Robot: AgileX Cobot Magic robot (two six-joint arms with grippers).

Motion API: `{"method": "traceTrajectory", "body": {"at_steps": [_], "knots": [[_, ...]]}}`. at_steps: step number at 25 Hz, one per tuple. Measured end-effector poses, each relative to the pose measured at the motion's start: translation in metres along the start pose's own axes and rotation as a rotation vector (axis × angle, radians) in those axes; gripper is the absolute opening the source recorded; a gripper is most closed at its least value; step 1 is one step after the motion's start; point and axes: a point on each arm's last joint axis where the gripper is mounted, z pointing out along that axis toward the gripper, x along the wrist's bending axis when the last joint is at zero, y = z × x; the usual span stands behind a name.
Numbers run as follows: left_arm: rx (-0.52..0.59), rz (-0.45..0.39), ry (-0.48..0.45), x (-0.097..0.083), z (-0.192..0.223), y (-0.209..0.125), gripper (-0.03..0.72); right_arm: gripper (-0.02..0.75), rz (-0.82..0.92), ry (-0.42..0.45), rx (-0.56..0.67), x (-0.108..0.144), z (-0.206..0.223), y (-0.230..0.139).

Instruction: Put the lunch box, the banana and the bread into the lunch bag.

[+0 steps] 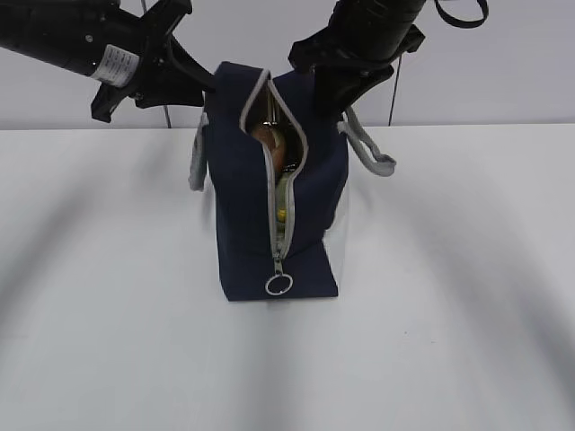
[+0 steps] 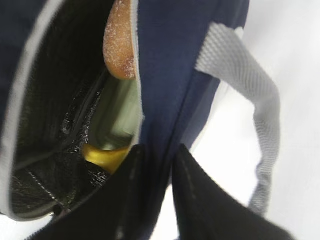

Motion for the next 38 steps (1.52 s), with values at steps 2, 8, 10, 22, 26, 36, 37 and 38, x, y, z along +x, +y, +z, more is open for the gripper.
{"method": "traceTrajectory", "body": {"at_steps": [2,8,10,22,26,36,37,38], "knots": [[0.006,0.001,0.0,0.0,0.0,-0.001,0.277,0.284,0.0,-0.001,-0.003,0.0,0.0,0.0],[0.047,0.0,-0.007,0.002,-0.005,-0.002,0.479,0.449,-0.007,-0.012,-0.054,0.003,-0.025,0.0],[0.054,-0.001,-0.011,0.003,-0.014,0.0,0.489,0.455,-0.012,-0.02,-0.093,0.006,-0.044,-0.001],[0.188,0.164,0.0,-0.028,-0.085,-0.02,0.491,0.383,-0.053,0.019,-0.276,0.031,-0.138,-0.024],[0.224,0.201,0.006,-0.036,-0.098,-0.027,0.491,0.313,-0.098,0.023,-0.278,0.045,-0.159,-0.051],[0.199,0.259,0.038,-0.047,-0.118,-0.034,0.47,0.29,-0.237,0.025,-0.384,0.072,-0.115,-0.114],[0.198,0.261,0.038,-0.048,-0.119,-0.034,0.465,0.29,-0.252,0.027,-0.414,0.074,-0.108,-0.12],[0.199,0.261,0.037,-0.048,-0.119,-0.034,0.461,0.29,-0.252,0.029,-0.447,0.074,-0.098,-0.126]]}}
